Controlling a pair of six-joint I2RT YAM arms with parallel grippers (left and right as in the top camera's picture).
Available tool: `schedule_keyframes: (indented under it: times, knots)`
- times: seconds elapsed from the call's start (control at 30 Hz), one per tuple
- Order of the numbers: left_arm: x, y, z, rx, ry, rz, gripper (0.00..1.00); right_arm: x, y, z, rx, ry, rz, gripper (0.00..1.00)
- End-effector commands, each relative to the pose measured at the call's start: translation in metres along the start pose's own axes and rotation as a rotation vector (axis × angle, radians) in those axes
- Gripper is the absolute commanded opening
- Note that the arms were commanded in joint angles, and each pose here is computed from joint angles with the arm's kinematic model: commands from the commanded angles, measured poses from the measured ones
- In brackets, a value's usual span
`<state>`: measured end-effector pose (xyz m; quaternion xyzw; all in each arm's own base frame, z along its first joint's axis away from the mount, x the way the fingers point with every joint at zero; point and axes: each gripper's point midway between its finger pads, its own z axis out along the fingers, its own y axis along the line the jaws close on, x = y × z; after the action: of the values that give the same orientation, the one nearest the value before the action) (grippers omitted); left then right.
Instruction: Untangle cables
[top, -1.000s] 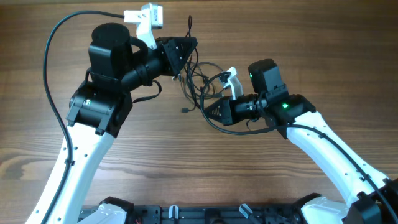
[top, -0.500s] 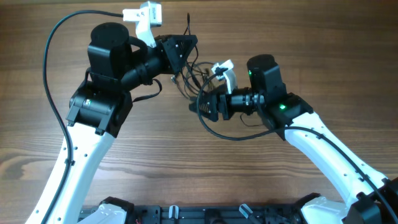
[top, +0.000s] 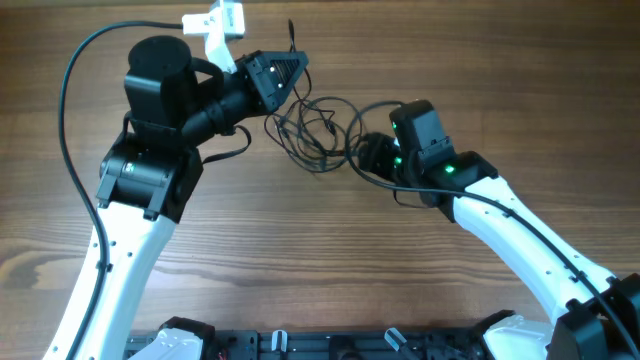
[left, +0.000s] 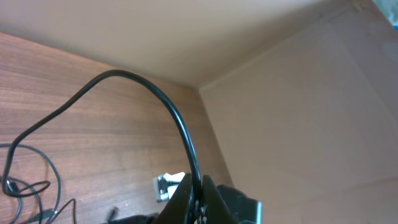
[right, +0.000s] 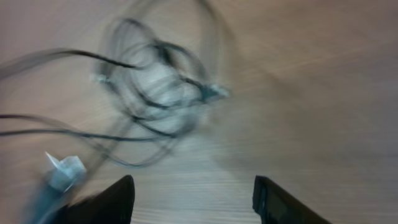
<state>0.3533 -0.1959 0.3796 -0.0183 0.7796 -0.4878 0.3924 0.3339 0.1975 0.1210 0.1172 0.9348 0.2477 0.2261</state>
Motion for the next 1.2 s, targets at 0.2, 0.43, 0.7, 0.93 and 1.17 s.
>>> schedule_keyframes:
  times: [0.2, 0.43, 0.7, 0.93, 1.17]
  knots:
    - [0.041, 0.082, 0.012, -0.313, 0.143, -0.076, 0.04, 0.034, 0.126, -0.07, -0.739, 0.128, -0.521, 0.75]
    - [0.082, 0.072, 0.042, -0.271, 0.279, -0.07, 0.04, 0.035, 0.133, -0.077, -0.787, 0.124, -0.542, 0.77]
    - [0.11, 0.036, 0.05, -0.137, 0.382, -0.067, 0.04, 0.01, 0.124, -0.062, -0.654, 0.0, -0.524, 0.76]
    - [0.11, 0.041, 0.048, -0.154, 0.386, -0.075, 0.04, -0.012, 0.109, -0.05, -0.515, -0.096, -0.493, 0.71]
    - [0.11, 0.054, 0.04, -0.195, 0.399, -0.118, 0.04, -0.023, 0.121, -0.057, -0.554, -0.16, -0.517, 0.61]
